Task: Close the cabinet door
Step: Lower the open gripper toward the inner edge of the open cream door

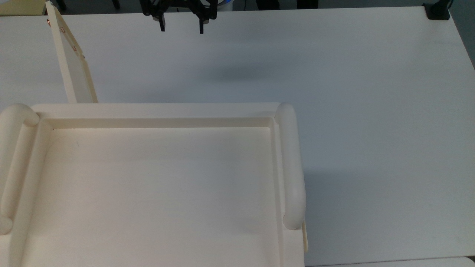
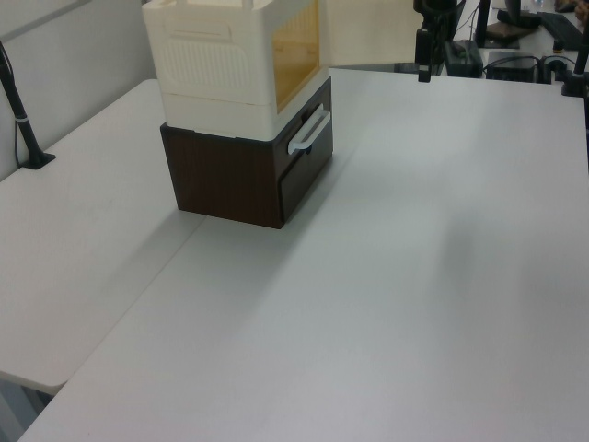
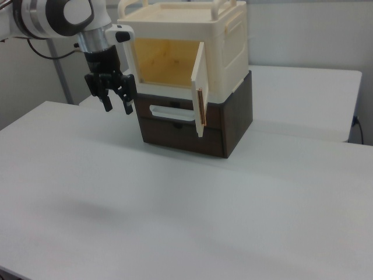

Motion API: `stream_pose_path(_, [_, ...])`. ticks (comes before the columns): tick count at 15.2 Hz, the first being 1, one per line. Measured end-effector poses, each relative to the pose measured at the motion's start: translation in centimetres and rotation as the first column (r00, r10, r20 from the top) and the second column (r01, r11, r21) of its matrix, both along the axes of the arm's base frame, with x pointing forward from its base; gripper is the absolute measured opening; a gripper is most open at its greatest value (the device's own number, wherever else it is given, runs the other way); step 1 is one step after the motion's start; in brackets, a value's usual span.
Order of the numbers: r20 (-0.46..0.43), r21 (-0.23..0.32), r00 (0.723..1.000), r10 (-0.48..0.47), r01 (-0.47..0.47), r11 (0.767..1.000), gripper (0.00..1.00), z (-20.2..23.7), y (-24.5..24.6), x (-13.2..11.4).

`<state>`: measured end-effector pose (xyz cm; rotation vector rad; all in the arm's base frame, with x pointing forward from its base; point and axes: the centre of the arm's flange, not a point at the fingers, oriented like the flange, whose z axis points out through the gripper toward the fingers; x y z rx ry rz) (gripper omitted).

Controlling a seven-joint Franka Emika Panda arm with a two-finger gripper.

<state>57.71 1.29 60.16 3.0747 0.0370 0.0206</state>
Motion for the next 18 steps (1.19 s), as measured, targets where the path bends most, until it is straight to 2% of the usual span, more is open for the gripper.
stream_pose_path(7, [-0.001,0.000,1.000,0.006,-0.006,1.000,0.02,0.0,-0.5,0.0])
stream_pose_path(13, [0.018,0.000,1.000,-0.015,0.015,1.000,0.01,0.9,-1.7,0.0])
stream_pose_path(18, [0.116,0.010,0.991,-0.069,0.068,0.998,0.01,5.7,-4.9,-0.1])
